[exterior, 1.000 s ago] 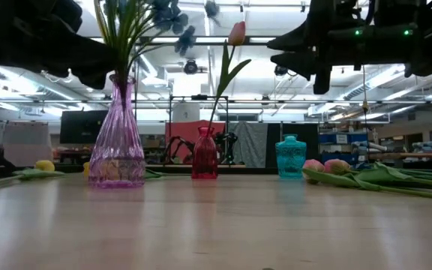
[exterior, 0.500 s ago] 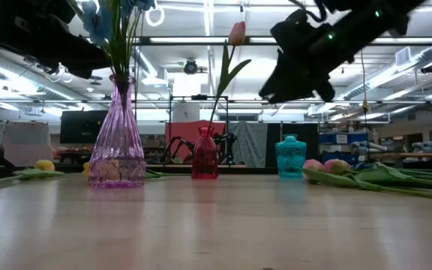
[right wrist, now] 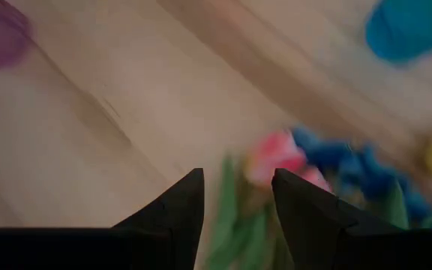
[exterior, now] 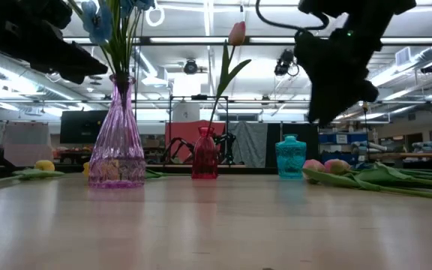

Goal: Sort flowers into vase by color
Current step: Put the pink flower into the red vase

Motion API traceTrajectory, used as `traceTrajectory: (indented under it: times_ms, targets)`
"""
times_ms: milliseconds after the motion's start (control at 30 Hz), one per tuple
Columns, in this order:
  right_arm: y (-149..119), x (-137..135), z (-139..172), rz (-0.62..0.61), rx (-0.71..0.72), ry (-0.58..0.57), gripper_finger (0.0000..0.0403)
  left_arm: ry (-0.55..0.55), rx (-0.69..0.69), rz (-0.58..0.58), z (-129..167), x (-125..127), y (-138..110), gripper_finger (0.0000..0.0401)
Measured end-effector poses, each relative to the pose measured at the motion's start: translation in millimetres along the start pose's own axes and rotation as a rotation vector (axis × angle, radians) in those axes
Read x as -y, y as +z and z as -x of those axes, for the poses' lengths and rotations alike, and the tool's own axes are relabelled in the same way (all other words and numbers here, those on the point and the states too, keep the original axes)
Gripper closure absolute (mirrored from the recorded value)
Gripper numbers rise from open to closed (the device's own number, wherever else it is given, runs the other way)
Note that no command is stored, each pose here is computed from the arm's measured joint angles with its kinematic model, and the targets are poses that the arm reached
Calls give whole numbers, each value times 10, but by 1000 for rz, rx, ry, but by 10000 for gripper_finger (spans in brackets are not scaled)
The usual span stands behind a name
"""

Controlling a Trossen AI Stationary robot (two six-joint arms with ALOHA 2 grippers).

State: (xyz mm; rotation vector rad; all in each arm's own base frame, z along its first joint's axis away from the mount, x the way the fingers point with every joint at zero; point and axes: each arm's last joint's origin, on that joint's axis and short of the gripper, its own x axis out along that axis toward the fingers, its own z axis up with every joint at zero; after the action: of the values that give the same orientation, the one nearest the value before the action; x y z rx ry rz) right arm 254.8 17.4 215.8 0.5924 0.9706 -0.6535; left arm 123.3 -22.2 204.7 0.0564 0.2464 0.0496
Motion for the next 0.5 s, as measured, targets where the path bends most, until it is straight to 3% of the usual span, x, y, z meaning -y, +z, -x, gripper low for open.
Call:
traceTrajectory:
  times_ms: [267, 500]
  targets:
    - [-114, 95, 8, -83, -178, -59, 240, 1, 1, 28, -46, 11, -187, 259]
    - [-269, -12, -173, -75, -350, -59, 261, 1, 22, 53, -45, 11, -172, 259]
